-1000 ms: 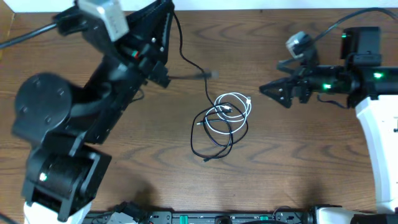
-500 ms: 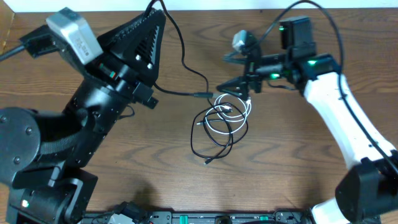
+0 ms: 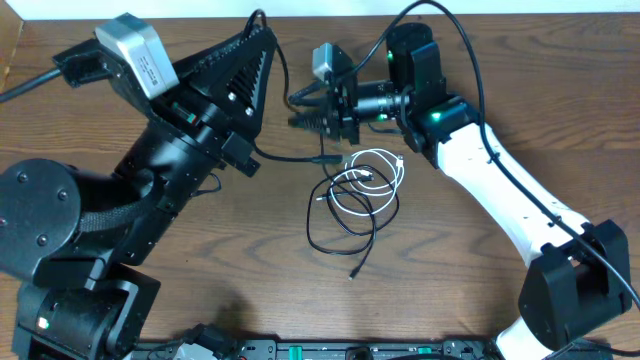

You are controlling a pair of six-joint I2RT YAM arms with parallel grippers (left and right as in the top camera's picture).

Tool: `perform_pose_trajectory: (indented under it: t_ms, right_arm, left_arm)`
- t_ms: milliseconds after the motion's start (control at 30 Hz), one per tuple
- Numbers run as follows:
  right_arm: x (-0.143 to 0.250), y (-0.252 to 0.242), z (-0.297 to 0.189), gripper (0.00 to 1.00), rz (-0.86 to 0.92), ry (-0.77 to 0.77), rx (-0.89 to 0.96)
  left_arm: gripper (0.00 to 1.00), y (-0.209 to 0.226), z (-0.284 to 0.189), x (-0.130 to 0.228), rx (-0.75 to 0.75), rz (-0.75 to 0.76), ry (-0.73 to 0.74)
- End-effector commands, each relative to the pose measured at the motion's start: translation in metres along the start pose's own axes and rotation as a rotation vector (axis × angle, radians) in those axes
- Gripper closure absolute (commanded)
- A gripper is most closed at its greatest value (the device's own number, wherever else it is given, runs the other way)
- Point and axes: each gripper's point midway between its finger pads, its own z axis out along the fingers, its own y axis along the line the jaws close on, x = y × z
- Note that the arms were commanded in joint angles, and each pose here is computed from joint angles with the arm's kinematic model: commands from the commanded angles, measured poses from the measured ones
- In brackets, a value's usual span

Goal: Untangle cables

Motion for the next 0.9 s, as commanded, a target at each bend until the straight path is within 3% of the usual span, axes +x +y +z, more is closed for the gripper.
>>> perform_pose_trajectory:
  t_ms: [0, 267, 467, 700, 867]
  right_arm:
    - [-0.004, -0.015, -0.003, 0.99, 0.138, -0.013, 0.067]
    - [0.003, -0.058, -0.039, 0.99, 0.366, -0.021, 0.272]
    - [-0.01, -0.085, -0.108, 0.99, 0.45, -0.027, 0.526]
    - [-0.06, -0.078, -0.211, 0.99, 0.43, -0.062, 0.794]
    - [-0.092, -0.063, -0.279, 0.99, 0.448, -0.117, 0.919]
  left_arm:
    - [0.93, -0.003, -0.003, -0.001, 0.014, -0.007, 0.002]
    - [0.92, 0.008, -0.003, 0.017, -0.039, -0.027, 0.073]
    - [0.91, 0.048, -0.005, 0.053, -0.229, -0.057, 0.194]
    - [0.74, 0.097, 0.001, 0.104, -0.429, -0.064, 0.363]
    - [0.69, 0.12, 0.009, 0.133, -0.506, -0.057, 0.461]
